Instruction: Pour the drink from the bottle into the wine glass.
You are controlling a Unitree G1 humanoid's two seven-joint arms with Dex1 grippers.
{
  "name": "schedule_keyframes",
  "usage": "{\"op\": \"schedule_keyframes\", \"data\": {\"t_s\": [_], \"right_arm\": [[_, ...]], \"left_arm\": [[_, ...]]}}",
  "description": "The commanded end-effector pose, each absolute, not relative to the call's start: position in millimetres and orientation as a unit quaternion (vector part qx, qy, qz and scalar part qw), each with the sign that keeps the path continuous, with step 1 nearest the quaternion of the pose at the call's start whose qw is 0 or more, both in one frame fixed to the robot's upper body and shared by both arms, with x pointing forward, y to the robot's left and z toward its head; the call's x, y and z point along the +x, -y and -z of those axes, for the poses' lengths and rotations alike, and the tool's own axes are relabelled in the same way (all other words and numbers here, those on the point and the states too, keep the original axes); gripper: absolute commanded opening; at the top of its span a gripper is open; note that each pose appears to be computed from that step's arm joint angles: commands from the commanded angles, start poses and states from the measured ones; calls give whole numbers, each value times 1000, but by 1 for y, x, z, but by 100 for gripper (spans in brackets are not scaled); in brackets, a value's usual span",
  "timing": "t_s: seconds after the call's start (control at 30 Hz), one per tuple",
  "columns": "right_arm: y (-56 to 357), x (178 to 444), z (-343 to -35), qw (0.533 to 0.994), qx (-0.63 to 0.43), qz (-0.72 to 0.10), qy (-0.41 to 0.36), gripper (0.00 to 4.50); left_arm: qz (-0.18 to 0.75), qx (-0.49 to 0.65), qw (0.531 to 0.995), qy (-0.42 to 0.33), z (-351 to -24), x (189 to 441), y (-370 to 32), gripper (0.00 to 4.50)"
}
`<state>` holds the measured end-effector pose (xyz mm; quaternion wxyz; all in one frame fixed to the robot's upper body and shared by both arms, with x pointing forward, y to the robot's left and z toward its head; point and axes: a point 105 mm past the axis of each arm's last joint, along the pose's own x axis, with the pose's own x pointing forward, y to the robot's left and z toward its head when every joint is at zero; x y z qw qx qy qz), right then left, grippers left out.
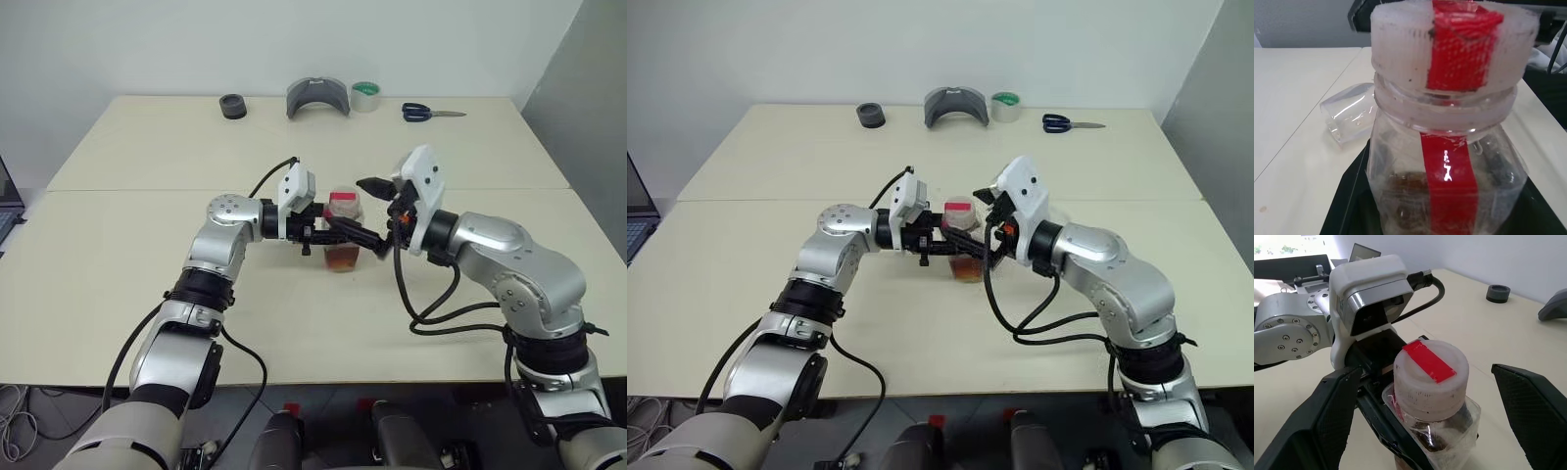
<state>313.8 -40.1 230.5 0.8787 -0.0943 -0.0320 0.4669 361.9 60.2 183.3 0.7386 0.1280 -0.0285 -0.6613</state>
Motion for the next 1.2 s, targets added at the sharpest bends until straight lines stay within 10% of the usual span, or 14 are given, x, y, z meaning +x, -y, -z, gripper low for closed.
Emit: {"op": "schedule_keyframes", "data": {"t_s": [0.03,0.33,0.93,1.2], "right_arm": [[35,312,-247,874,-108,-468,75,450],[35,314,-251,876,-112,-461,91,185],[65,299,-265,890,-134,-401,171,174],[144,301,-181,968,-104,-230,10,174]], "left_arm": [[660,144,734,66,-202,360,-58,180],[661,142,734,66,-201,360,-57,180],[649,133,746,63,-197,358,-61,179],[604,124,785,62,-197,366,-83,179]]}}
